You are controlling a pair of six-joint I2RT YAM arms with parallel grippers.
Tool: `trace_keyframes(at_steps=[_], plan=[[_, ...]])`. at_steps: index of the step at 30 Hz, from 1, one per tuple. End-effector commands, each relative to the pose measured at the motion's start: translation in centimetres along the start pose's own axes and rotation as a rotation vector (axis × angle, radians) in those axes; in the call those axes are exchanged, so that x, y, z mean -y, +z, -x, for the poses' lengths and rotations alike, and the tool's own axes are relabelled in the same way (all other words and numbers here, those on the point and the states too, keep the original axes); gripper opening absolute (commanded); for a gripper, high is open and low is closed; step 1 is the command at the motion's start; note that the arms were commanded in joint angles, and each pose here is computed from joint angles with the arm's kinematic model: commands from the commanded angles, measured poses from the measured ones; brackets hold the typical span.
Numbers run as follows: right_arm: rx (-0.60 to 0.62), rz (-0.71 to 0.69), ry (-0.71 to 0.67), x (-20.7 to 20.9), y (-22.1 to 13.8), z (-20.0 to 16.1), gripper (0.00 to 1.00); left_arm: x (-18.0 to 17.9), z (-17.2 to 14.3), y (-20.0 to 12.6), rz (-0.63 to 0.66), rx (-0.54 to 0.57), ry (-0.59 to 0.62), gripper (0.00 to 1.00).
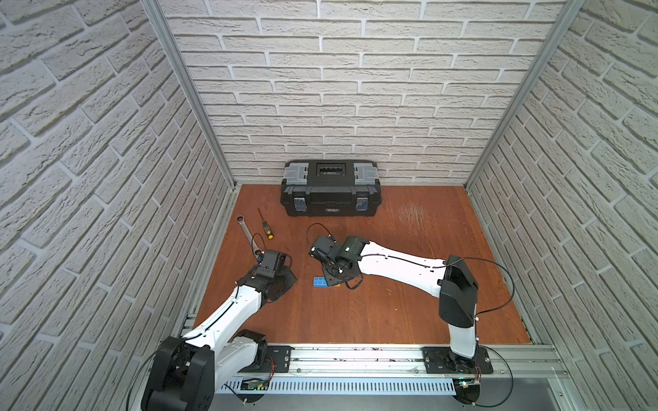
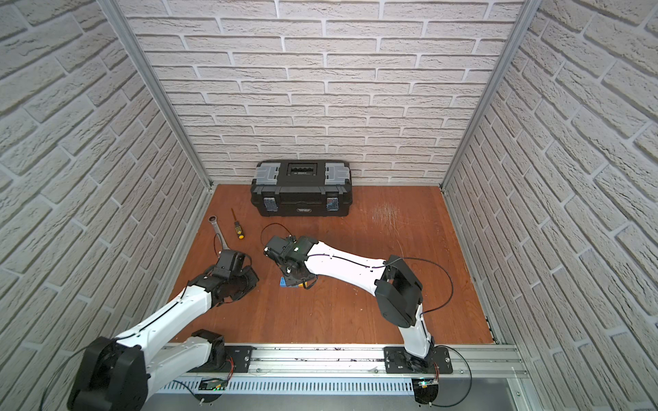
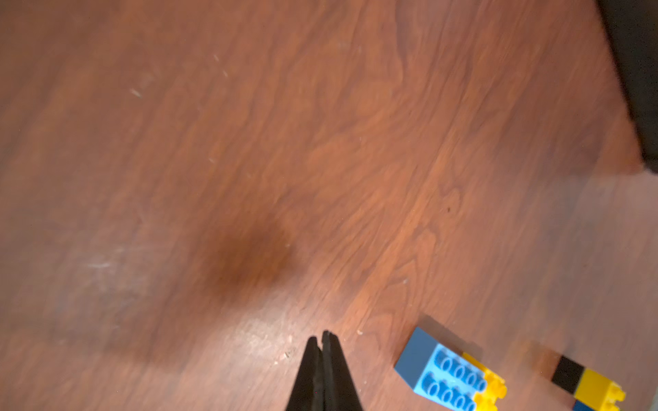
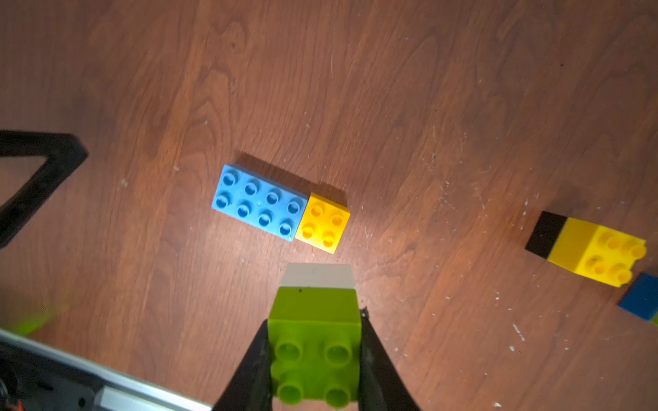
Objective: Assemble the number 4 with lego
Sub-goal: Pick up the lego brick from the center of the board, then assemble the lego brick with the lego brick.
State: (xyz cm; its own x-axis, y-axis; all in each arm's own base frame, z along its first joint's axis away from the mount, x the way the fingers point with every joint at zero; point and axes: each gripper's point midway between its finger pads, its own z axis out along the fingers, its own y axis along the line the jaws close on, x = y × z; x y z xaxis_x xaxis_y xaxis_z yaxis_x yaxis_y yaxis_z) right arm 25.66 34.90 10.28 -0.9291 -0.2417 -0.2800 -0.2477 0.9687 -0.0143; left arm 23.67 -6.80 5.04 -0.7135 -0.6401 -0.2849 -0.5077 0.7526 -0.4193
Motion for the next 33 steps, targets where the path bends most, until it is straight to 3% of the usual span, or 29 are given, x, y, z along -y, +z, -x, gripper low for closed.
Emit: trace_keyframes(at_steps=[1,20,33], plan=[[0.012,-0.071,0.072,0.0,1.5,0.6,0.02,-1.1,-0.3,-0.1,0.013,-0.027,-0.018,0.03],[0.025,-0.104,0.2,-1.0,2.2,1.4,0.02,-0.9,-2.1,-0.1,-0.025,-0.119,0.04,0.02],[0.013,-0.091,0.215,-1.7,3.2,1.3,0.02,-0.5,-2.3,0.4,-0.035,-0.135,0.055,0.02]])
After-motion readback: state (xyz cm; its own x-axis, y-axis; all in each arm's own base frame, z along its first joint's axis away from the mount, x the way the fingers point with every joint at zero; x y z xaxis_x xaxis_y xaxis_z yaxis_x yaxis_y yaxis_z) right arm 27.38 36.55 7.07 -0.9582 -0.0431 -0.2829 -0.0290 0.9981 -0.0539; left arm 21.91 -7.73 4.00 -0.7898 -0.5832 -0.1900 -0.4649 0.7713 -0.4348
